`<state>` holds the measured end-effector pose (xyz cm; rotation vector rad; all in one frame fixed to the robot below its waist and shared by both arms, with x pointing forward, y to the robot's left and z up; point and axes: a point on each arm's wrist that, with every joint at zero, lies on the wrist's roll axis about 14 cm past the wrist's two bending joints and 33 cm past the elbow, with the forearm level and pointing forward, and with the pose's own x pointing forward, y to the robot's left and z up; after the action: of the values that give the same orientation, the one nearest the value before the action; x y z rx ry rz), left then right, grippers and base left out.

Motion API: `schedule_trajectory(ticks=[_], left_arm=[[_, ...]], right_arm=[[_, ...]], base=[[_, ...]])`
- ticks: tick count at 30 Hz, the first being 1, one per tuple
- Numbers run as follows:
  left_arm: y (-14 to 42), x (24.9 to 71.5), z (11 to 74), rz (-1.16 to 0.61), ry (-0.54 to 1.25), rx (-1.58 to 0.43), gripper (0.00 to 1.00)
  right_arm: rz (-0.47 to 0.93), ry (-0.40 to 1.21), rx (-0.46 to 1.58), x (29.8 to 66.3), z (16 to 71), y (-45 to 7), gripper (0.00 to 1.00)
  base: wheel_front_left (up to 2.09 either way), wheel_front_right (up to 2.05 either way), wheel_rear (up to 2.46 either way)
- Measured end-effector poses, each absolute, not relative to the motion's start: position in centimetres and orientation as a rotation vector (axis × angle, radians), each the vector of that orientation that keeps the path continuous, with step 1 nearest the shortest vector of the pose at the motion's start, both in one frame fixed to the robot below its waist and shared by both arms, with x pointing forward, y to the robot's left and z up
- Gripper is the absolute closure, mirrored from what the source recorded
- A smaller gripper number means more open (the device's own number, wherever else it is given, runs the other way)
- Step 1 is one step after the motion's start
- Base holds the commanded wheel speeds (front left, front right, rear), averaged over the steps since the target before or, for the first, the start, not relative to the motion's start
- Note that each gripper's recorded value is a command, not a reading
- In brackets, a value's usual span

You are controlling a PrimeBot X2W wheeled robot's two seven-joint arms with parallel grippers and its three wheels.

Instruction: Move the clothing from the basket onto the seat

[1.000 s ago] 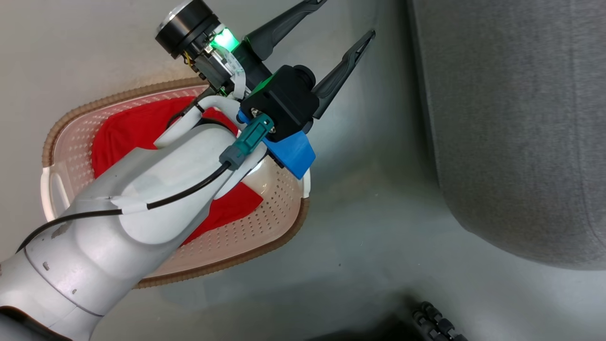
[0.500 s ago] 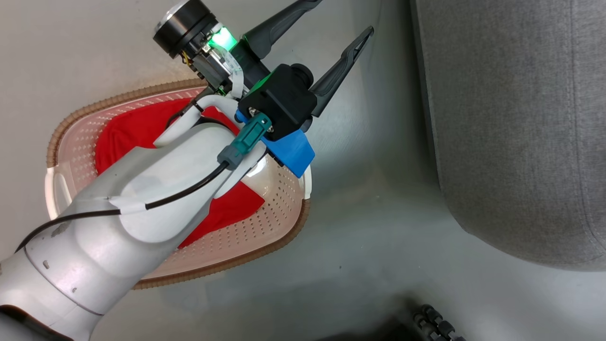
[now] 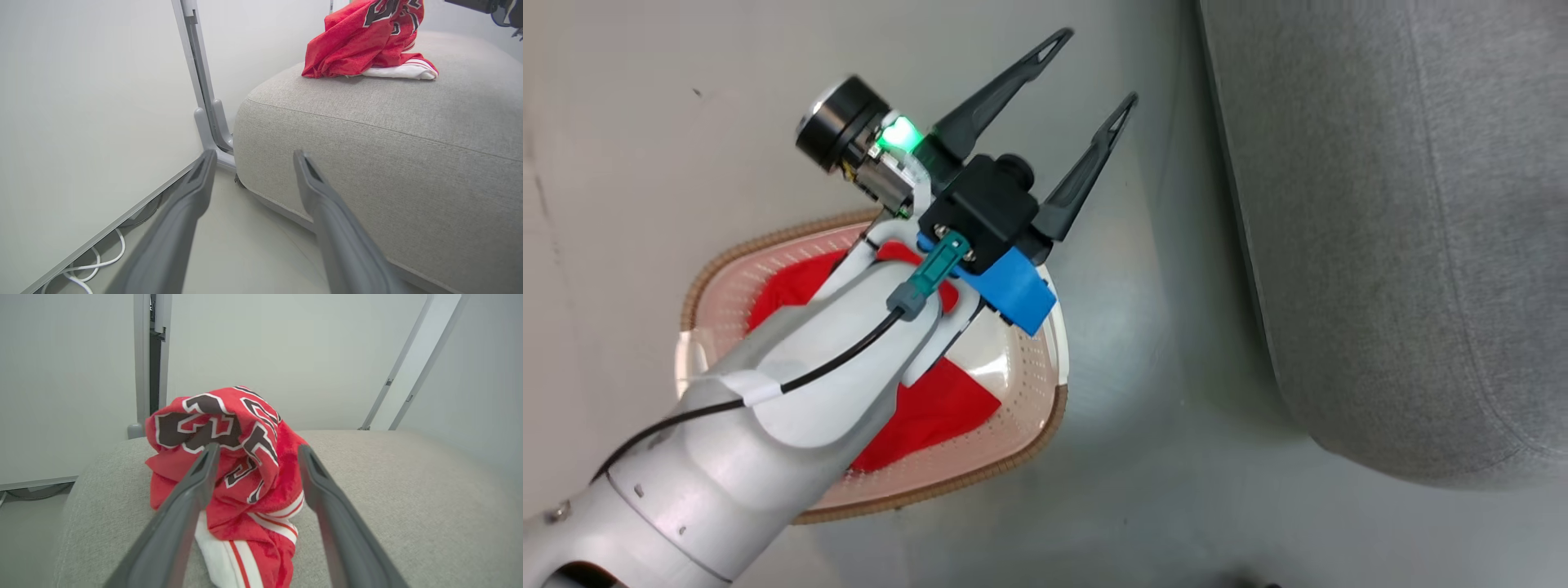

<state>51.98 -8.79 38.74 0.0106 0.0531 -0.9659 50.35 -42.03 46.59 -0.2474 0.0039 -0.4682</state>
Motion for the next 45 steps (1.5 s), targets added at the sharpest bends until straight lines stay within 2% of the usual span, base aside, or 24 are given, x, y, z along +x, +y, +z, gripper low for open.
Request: schedule_trajectory(ticks=[11, 27, 35, 45], left_arm=[[-4.2, 51.2, 45.0, -0.776, 0.004, -0.004, 0.00], [7.9, 47.0, 51.4, -0.372, -0.093, -0.033, 0.00], [12.6, 43.3, 52.0, -0.232, -0.107, -0.033, 0.00], [16.4, 39.6, 50.4, -0.121, -0.057, -0.055, 0.00]], right_arm=[[-0.289, -0.124, -0.187, 48.1, 51.4, -34.4, 0.00], [-0.005, -0.241, -0.045, 45.2, 55.3, -22.2, 0.00], [0.060, -0.223, -0.004, 43.2, 54.9, -19.1, 0.00], [0.084, -0.185, 0.026, 41.2, 53.8, -17.6, 0.00]], base=[[0.00, 0.00, 0.00], [0.00, 0.00, 0.00], [0.00, 0.00, 0.00], [0.00, 0.00, 0.00]])
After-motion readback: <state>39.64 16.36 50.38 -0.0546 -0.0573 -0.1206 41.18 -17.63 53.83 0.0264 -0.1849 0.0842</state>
